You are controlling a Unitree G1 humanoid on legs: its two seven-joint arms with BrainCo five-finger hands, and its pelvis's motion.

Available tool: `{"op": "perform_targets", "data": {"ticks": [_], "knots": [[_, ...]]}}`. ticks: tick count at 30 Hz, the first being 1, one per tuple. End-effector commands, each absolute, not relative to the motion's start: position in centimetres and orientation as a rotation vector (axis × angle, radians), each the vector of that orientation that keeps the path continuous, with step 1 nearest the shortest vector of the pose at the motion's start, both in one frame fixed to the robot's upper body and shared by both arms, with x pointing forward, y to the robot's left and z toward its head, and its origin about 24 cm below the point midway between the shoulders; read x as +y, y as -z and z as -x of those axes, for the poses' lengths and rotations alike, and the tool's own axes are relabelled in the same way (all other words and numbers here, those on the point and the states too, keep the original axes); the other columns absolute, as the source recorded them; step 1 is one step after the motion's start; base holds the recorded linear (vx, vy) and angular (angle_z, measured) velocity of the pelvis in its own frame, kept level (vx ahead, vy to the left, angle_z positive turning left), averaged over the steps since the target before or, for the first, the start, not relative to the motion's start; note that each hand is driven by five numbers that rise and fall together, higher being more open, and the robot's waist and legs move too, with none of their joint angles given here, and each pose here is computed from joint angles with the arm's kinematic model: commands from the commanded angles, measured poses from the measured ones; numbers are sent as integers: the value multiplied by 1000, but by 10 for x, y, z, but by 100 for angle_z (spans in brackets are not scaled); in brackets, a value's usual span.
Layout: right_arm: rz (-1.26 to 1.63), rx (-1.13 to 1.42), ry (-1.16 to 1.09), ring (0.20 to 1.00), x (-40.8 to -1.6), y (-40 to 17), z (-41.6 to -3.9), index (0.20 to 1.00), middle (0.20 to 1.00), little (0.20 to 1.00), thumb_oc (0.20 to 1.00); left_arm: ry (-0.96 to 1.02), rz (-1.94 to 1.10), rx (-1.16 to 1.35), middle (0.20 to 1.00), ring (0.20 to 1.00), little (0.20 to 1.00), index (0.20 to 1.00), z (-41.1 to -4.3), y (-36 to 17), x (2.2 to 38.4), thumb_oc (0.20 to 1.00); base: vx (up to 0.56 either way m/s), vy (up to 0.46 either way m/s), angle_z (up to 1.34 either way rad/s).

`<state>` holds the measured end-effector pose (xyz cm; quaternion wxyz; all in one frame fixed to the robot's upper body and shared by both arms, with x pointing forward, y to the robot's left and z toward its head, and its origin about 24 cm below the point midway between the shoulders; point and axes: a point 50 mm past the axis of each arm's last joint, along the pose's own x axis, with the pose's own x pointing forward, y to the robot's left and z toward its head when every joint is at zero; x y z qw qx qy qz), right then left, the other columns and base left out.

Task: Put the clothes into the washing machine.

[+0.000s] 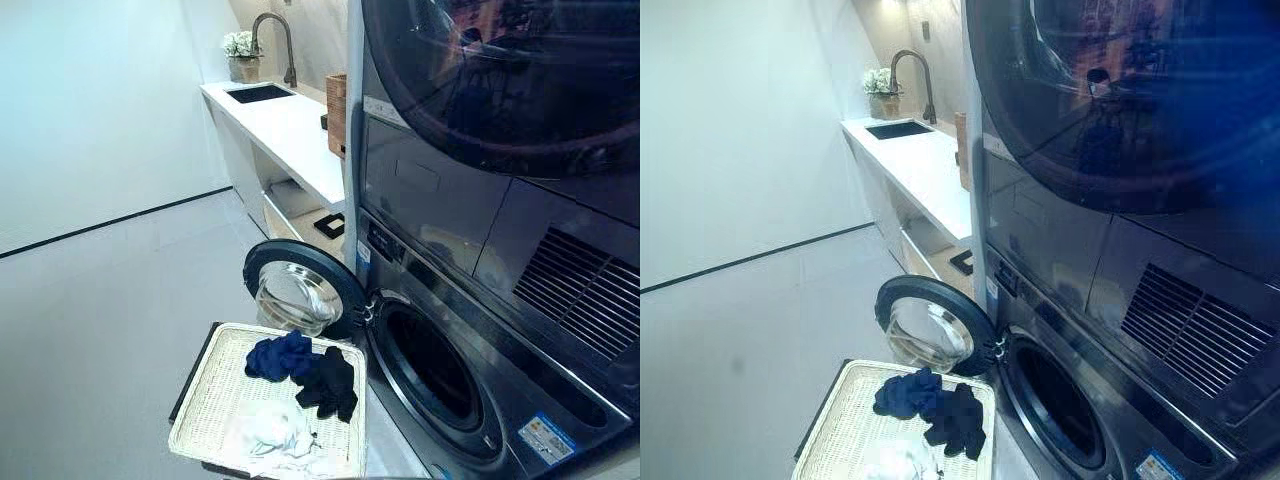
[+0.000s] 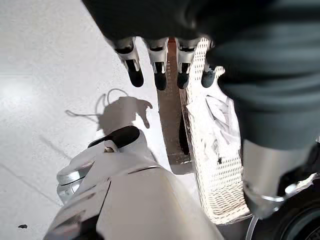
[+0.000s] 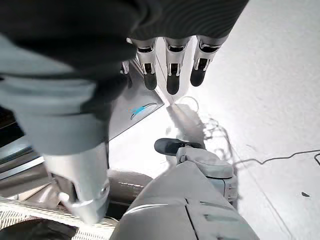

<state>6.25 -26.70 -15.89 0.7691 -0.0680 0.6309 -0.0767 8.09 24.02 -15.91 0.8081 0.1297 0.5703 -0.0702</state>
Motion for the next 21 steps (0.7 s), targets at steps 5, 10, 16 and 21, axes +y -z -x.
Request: {"op": "perform_targets", "data": {"ticks": [5, 10, 16, 21], "knots": [[177, 1325, 149, 1000, -268, 154, -89, 1000, 1000, 1000, 1000, 148, -325, 1146, 1000, 1000, 1000, 1000, -112, 151, 246, 1000, -1, -42, -3], [171, 1329, 156, 1000, -269, 155, -87, 1000, 1000, 1000, 1000, 126, -328, 1151, 1000, 1000, 1000, 1000, -110, 151, 248, 1000, 5, 4, 2], [166, 1321, 158, 1000, -269, 154, -87, 1000, 1000, 1000, 1000, 99, -326, 1139, 1000, 1000, 1000, 1000, -114, 150, 250, 1000, 2, 2, 1], [166, 1317, 154, 1000, -269, 154, -89, 1000, 1000, 1000, 1000, 87, -328, 1134, 1000, 1000, 1000, 1000, -115, 149, 250, 1000, 0, 0, 0]]}}
